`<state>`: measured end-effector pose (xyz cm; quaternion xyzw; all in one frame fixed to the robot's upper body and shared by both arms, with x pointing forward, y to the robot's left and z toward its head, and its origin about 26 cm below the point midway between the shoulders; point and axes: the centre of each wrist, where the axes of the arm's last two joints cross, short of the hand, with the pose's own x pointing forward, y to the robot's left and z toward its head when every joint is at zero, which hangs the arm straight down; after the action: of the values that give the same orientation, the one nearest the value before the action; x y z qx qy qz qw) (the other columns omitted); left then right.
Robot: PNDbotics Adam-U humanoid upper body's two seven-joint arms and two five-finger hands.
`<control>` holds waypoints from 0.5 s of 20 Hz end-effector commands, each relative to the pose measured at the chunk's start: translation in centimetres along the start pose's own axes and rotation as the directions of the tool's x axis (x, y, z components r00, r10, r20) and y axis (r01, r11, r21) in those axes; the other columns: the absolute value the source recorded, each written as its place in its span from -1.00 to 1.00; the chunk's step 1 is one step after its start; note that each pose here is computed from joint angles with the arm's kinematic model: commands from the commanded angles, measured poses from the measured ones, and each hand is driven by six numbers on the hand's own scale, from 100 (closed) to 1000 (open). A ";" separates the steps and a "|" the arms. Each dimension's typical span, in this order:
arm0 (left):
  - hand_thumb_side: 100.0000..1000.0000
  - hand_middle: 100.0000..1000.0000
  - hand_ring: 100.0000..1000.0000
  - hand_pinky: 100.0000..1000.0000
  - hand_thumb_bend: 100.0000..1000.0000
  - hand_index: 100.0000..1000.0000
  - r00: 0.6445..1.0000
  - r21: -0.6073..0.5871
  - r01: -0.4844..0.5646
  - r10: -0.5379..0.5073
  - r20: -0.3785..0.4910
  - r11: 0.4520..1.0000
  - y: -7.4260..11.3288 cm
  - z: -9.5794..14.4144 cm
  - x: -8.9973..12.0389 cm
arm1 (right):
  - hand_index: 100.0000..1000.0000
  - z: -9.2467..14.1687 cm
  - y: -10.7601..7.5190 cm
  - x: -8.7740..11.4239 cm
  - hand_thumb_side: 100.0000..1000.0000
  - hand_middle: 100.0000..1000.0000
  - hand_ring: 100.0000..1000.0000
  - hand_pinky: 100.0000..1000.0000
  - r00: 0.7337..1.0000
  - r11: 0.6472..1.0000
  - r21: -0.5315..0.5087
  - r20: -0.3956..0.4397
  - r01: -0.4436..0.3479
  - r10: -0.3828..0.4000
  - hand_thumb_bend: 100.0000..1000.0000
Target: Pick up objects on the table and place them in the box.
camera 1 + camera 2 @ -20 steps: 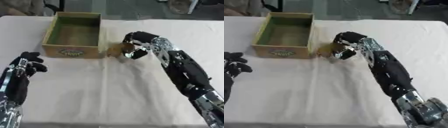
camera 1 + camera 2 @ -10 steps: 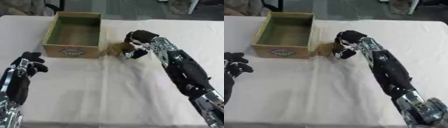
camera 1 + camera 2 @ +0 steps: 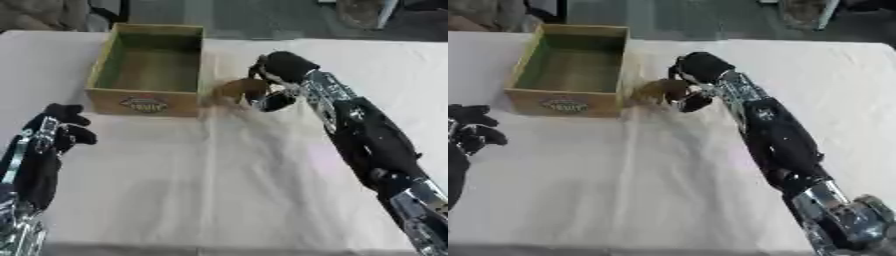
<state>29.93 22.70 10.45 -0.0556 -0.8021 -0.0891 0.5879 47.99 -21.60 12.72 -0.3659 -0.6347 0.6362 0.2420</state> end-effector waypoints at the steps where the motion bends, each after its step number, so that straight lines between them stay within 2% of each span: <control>1: 0.40 -0.03 -0.08 0.06 -1.00 0.35 1.000 -0.009 0.007 -0.007 0.021 1.000 0.1 -0.1 0.6 | -0.58 -0.4 -2.6 -0.8 -0.34 -0.73 -0.11 0.12 1.000 0.994 -0.111 -0.012 -0.017 0.016 -1.00; 10: 0.39 -0.03 -0.08 0.06 -1.00 0.35 1.000 -0.012 0.006 -0.006 0.020 1.000 0.1 -0.1 0.6 | -0.61 -1.8 -6.3 -0.6 -0.48 -0.77 -0.14 0.06 0.999 0.967 -0.253 -0.002 0.034 -0.035 -1.00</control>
<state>29.93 22.70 10.45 -0.0563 -0.8020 -0.0890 0.5879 48.58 -20.36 16.71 -0.3726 -0.7009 0.5658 0.2233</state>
